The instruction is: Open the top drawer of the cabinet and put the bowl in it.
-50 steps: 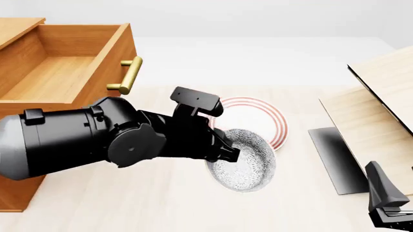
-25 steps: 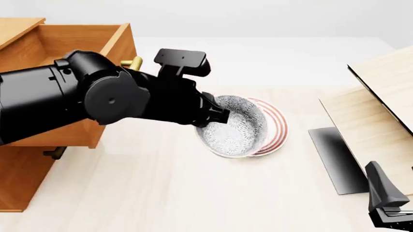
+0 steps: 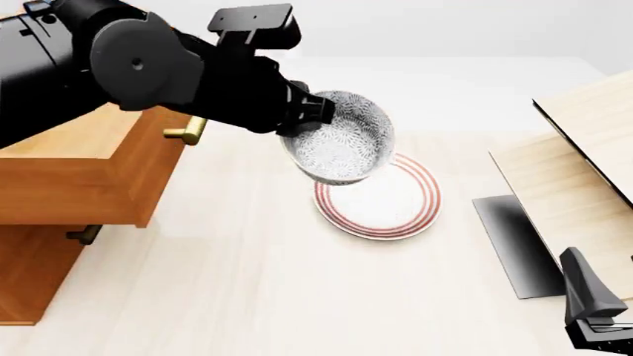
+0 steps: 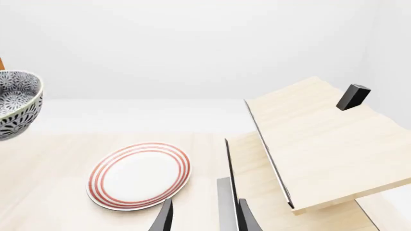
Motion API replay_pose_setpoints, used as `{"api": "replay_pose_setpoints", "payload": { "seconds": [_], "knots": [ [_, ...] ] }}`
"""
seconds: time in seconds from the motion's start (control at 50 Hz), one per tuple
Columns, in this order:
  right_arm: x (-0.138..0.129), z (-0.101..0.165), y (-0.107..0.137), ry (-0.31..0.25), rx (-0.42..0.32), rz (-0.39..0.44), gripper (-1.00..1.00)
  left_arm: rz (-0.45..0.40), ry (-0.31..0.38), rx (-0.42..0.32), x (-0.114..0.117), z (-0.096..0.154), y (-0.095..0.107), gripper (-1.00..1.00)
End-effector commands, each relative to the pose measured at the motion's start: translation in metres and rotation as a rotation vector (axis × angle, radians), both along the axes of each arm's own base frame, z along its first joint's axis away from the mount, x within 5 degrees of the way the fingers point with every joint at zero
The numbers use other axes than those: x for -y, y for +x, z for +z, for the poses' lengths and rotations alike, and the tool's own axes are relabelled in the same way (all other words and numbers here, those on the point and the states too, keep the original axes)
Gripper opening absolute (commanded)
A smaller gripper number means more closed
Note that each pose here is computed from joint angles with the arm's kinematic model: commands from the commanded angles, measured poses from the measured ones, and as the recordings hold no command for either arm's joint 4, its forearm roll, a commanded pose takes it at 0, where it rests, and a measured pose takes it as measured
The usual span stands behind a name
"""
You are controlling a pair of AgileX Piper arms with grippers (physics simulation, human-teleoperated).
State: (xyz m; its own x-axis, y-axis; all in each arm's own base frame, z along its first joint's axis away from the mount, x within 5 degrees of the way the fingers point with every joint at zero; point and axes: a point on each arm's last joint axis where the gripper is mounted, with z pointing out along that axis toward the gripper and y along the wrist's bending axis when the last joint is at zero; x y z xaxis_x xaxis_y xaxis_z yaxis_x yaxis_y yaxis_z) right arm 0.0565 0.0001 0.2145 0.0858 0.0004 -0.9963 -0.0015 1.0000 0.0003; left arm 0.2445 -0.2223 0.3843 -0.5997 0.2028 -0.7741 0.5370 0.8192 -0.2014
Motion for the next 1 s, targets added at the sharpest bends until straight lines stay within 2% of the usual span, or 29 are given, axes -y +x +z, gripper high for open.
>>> {"api": "replay_pose_setpoints", "payload": {
  "seconds": [0.02, 0.3, 0.58, 0.76, 1.0],
  "knots": [
    [0.0, 0.0, 0.0, 0.0, 0.0, -0.001, 1.0, 0.045, -0.016, 0.019, -0.014, 0.026, 0.008, -1.0],
    [0.0, 0.0, 0.0, -0.001, 0.001, 0.0, 1.0, 0.126, -0.012, 0.057, -0.047, 0.064, 0.017, -1.0],
    [0.0, 0.0, 0.0, 0.0, 0.0, -0.001, 1.0, 0.201, -0.014, 0.078, -0.073, 0.087, 0.023, -1.0],
    [0.0, 0.0, 0.0, 0.0, 0.0, 0.0, 1.0, 0.252, -0.04, 0.076, -0.086, 0.089, 0.02, -1.0],
    [0.0, 0.0, 0.0, 0.0, 0.0, -0.001, 1.0, 0.356, -0.074, 0.079, -0.116, 0.092, 0.012, -1.0]
  ]
}}
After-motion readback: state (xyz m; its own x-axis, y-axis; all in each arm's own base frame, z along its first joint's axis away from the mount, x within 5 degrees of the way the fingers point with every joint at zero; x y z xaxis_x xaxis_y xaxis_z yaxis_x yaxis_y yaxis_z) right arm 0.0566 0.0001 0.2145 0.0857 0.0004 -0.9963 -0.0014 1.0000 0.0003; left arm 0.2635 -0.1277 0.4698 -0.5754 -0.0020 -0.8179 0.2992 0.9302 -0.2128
